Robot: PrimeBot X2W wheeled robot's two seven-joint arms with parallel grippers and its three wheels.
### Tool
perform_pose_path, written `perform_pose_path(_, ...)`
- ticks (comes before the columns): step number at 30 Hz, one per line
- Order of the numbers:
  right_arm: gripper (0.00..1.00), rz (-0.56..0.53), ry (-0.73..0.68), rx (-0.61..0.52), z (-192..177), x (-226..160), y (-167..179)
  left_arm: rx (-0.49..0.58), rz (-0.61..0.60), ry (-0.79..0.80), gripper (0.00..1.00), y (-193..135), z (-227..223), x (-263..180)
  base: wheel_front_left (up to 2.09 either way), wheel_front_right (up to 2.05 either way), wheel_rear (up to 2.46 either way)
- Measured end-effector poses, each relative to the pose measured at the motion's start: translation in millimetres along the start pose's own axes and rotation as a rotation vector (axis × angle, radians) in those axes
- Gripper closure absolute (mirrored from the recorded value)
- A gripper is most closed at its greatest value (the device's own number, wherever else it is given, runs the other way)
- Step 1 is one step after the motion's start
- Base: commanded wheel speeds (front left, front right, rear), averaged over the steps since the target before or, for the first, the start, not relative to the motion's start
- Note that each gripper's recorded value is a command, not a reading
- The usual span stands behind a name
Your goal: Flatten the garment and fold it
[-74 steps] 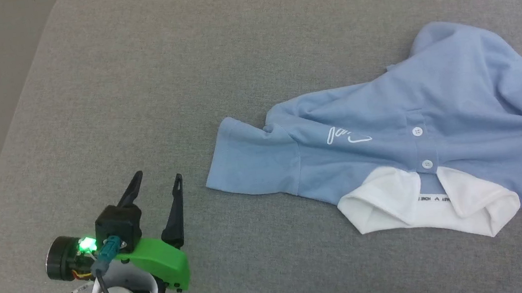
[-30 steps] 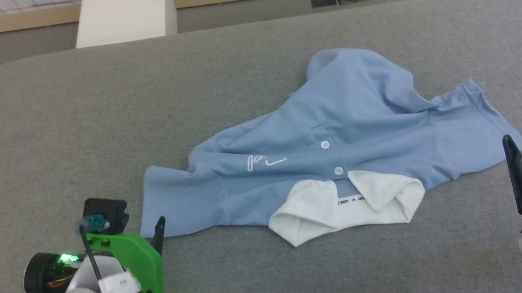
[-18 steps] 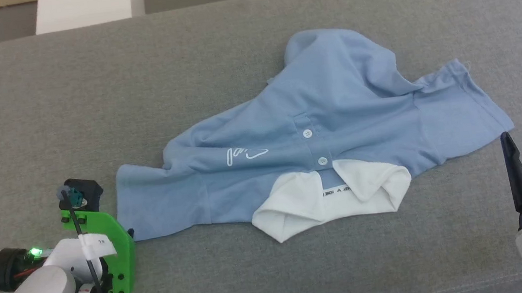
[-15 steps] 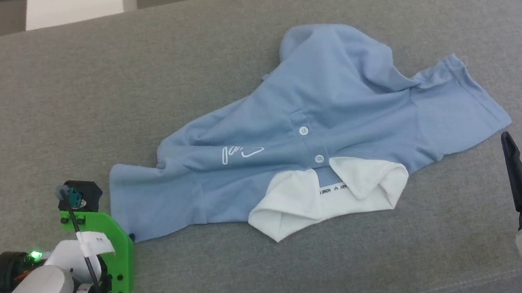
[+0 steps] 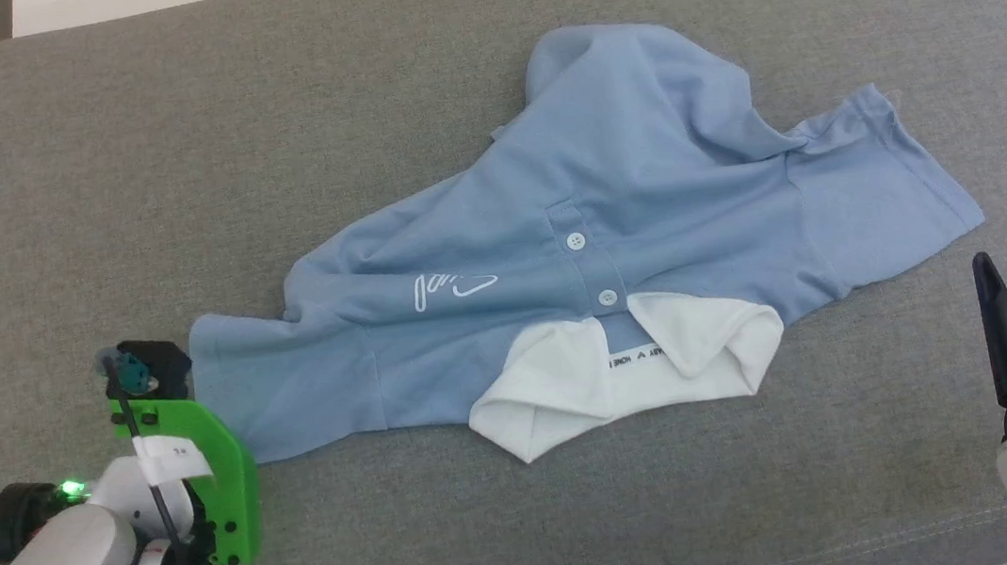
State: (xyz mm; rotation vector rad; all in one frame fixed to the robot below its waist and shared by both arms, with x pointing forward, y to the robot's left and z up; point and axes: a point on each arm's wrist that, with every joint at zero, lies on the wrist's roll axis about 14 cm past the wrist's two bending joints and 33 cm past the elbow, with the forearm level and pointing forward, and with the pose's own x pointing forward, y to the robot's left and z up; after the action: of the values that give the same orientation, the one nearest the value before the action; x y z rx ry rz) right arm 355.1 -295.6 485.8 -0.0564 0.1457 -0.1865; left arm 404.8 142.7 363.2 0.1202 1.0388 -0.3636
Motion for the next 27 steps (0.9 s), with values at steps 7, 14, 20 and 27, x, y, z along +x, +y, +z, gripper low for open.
perform_pose_path(7, 0.00, 0.022, 0.041, -0.032, -0.5, -0.2, -3.4, -0.035, 0.038, -0.132, 1.00, 2.2, 8.7, -15.5, 0.00, 0.00, 0.00)
perform_pose_path(14, 0.00, 0.058, 0.261, -0.095, -30.3, 3.0, -12.9, -0.055, 0.135, -0.394, 1.00, 18.5, 47.0, -57.8, 0.00, 0.00, 0.00)
perform_pose_path(20, 0.00, 0.084, 0.477, -0.102, -52.9, 17.4, -14.8, -0.068, 0.148, -0.459, 1.00, 19.2, 51.4, -82.7, 0.00, 0.00, 0.00)
perform_pose_path(27, 0.00, 0.077, 0.669, -0.099, -66.2, 48.9, -17.6, -0.062, 0.135, -0.451, 1.00, 14.6, 46.2, -85.2, 0.00, 0.00, 0.00)
